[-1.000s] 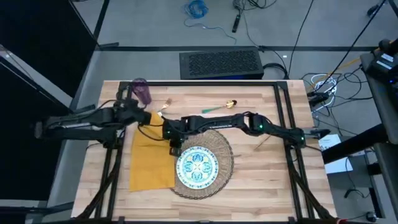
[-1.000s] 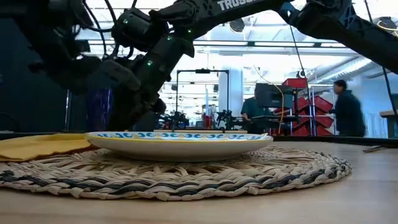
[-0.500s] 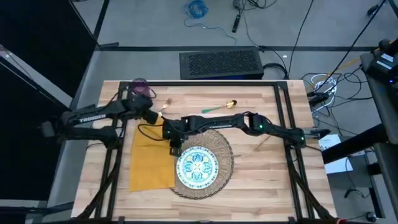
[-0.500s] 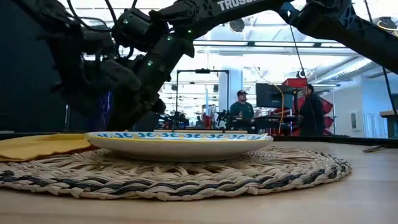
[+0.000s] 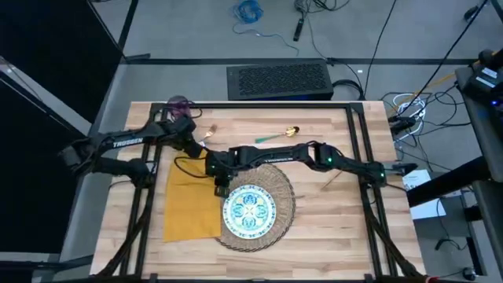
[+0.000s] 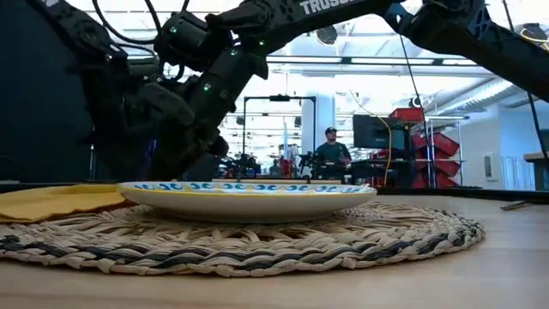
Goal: Set table place
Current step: Fold the yellow table napkin
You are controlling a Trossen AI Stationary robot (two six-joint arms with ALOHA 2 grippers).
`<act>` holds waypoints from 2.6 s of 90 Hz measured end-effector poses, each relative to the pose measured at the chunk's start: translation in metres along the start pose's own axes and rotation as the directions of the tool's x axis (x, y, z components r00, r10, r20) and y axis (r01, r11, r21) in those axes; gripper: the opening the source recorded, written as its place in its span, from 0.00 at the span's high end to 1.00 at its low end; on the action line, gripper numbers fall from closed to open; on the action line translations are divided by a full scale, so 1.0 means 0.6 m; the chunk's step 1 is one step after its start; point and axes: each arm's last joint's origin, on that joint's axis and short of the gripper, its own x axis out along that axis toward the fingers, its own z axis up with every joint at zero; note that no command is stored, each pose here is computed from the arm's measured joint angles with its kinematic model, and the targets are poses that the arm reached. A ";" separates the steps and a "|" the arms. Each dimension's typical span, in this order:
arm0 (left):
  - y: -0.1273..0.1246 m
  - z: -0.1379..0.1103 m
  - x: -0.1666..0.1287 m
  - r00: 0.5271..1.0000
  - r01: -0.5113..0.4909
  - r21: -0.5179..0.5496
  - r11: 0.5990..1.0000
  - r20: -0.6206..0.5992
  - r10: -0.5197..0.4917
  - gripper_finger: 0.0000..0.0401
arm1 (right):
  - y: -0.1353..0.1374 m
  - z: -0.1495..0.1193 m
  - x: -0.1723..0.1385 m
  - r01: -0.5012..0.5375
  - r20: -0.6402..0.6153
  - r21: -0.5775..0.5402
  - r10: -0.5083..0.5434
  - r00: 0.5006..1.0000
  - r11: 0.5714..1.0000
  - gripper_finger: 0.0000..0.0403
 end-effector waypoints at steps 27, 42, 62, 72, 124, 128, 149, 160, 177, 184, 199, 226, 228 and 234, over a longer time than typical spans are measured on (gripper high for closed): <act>0.004 0.005 0.019 0.998 0.050 0.022 0.999 -0.050 -0.048 0.69 | 0.000 0.000 -0.001 0.000 0.001 0.000 0.000 1.000 1.000 0.76; 0.001 0.005 0.026 0.993 0.092 0.036 0.995 -0.076 -0.089 0.69 | 0.000 0.000 -0.001 0.000 0.001 0.000 0.000 1.000 1.000 0.76; 0.000 0.004 0.031 0.991 0.101 0.040 0.994 -0.095 -0.097 0.69 | 0.000 0.000 -0.001 0.001 0.001 0.000 -0.001 1.000 1.000 0.76; 0.000 0.004 0.031 0.990 0.105 0.042 0.994 -0.096 -0.100 0.69 | -0.001 0.000 -0.001 0.001 0.001 0.000 -0.001 1.000 1.000 0.76; 0.000 0.004 0.031 0.992 0.097 0.069 0.993 -0.093 -0.090 0.69 | -0.002 0.000 -0.001 0.002 0.001 0.001 -0.002 1.000 1.000 0.76; 0.002 0.005 0.031 0.995 0.065 0.076 0.995 -0.085 -0.058 0.69 | -0.002 0.000 -0.001 0.002 0.001 0.001 -0.002 1.000 1.000 0.76; 0.005 0.004 0.031 0.997 -0.017 0.099 0.995 -0.074 0.025 0.69 | -0.002 0.000 -0.001 0.002 0.001 0.001 -0.002 1.000 1.000 0.76; 0.004 0.004 0.031 0.997 0.002 0.098 0.995 -0.074 0.005 0.69 | -0.004 0.001 -0.001 0.003 0.001 0.003 -0.003 1.000 1.000 0.76; 0.001 0.005 0.034 0.994 0.068 0.116 0.991 -0.092 -0.057 0.69 | -0.006 0.001 -0.002 0.005 0.002 0.005 -0.005 1.000 1.000 0.76; 0.001 0.005 0.035 0.994 0.068 0.116 0.991 -0.096 -0.057 0.69 | -0.006 0.001 -0.002 0.005 0.001 0.005 -0.005 1.000 1.000 0.76; 0.001 0.005 0.036 0.995 0.049 0.119 0.992 -0.092 -0.038 0.79 | -0.006 0.001 -0.002 0.005 0.001 0.005 -0.005 1.000 1.000 0.76; 0.002 0.005 0.035 0.996 0.033 0.140 0.990 -0.088 -0.021 0.99 | -0.006 0.001 -0.002 0.005 0.001 0.005 -0.005 1.000 1.000 0.76; 0.002 0.005 0.034 0.996 0.034 0.140 0.990 -0.087 -0.022 1.00 | -0.006 0.001 -0.002 0.005 0.001 0.005 -0.005 1.000 1.000 0.76; 0.000 0.004 0.032 0.996 0.035 0.143 0.989 -0.084 -0.023 1.00 | -0.006 0.001 -0.002 0.005 0.001 0.005 -0.005 1.000 1.000 0.76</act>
